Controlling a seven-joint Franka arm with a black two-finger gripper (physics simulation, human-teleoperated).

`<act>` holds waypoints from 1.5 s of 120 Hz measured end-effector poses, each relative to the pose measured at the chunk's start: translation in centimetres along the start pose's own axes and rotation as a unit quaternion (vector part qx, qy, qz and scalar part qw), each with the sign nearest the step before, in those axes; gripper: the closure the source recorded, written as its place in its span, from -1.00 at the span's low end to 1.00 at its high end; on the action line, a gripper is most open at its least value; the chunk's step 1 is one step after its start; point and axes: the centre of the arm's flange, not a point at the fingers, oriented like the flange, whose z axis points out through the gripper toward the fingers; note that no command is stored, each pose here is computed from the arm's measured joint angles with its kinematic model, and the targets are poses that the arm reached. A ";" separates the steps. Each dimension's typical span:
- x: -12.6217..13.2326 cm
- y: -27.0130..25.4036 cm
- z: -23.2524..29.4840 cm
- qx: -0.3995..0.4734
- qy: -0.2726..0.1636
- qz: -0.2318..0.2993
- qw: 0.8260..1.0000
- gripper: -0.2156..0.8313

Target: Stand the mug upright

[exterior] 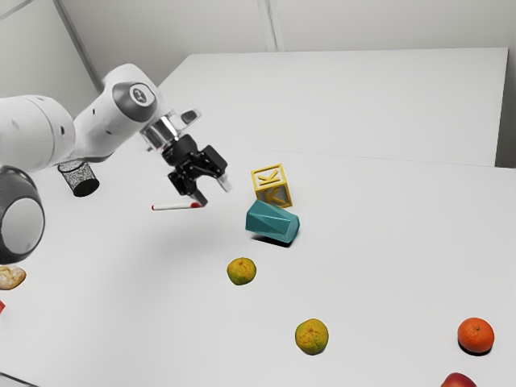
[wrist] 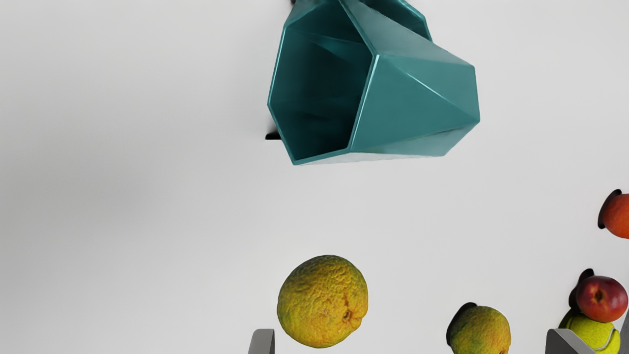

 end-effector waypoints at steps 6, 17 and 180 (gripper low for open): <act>1.2 -0.2 0.4 0.003 0.002 0.004 1.000 -0.59; 2.7 -0.7 1.4 0.004 0.002 0.008 1.000 -0.59; 5.8 2.6 9.1 -0.090 -0.006 0.040 0.995 0.31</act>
